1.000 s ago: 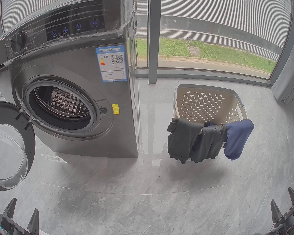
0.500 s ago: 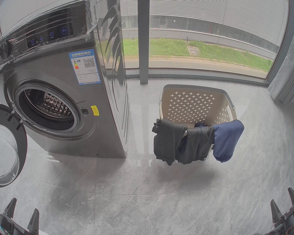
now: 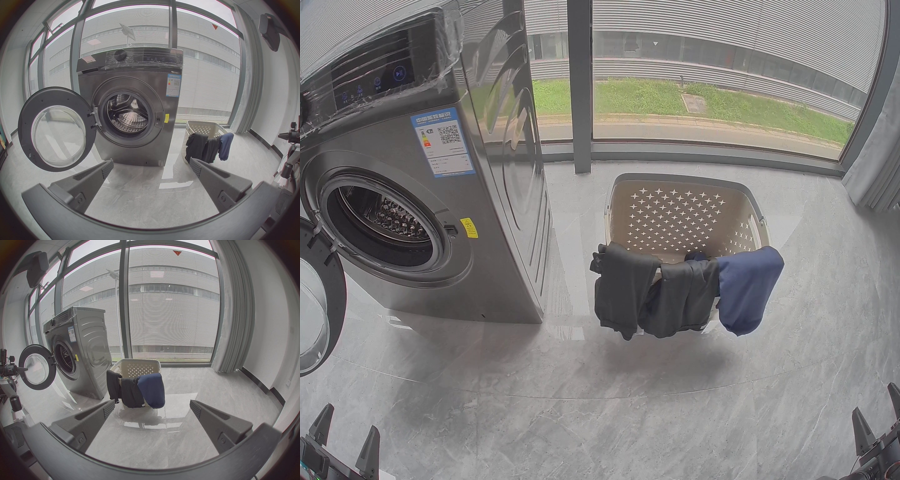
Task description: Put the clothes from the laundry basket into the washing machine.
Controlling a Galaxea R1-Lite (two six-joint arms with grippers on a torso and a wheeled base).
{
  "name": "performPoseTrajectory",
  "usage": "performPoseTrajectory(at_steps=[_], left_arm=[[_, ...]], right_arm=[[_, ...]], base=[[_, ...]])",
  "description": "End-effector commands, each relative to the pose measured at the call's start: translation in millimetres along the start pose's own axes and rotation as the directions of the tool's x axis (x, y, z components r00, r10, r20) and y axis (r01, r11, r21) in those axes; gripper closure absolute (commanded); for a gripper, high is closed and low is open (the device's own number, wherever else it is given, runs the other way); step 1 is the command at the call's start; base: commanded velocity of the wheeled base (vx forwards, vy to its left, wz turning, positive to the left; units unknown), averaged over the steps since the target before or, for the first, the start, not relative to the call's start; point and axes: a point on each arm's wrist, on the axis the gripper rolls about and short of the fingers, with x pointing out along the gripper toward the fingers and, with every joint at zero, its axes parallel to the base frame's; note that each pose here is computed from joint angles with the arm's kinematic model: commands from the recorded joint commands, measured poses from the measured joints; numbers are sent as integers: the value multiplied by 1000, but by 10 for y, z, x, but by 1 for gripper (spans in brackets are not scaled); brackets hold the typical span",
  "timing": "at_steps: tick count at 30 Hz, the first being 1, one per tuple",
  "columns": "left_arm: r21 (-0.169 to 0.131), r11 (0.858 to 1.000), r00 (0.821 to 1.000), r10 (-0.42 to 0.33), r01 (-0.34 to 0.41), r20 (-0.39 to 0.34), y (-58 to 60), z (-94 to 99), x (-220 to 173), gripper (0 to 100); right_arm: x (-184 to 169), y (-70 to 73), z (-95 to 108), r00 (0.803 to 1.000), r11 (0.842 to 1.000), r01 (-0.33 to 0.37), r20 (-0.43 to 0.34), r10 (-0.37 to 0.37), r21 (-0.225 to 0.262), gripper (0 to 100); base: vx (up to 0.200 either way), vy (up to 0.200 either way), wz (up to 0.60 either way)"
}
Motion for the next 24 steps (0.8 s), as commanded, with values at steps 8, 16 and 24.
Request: performPoseTrajectory(at_steps=[8,16,24], left_arm=[[-1,1000,1000,0,0,-4,2,-38,3,0],[-1,1000,1000,0,0,-6,2,-43,4,0],[-1,1000,1000,0,0,-4,2,-38,3,0]], right_arm=[[5,1,-50,1000,1000,-1,-6,1,0,0],[5,1,-50,1000,1000,-1,-6,1,0,0],[5,1,-50,1000,1000,-1,-6,1,0,0]], base=[[50,0,0],[200,0,0],[50,0,0]])
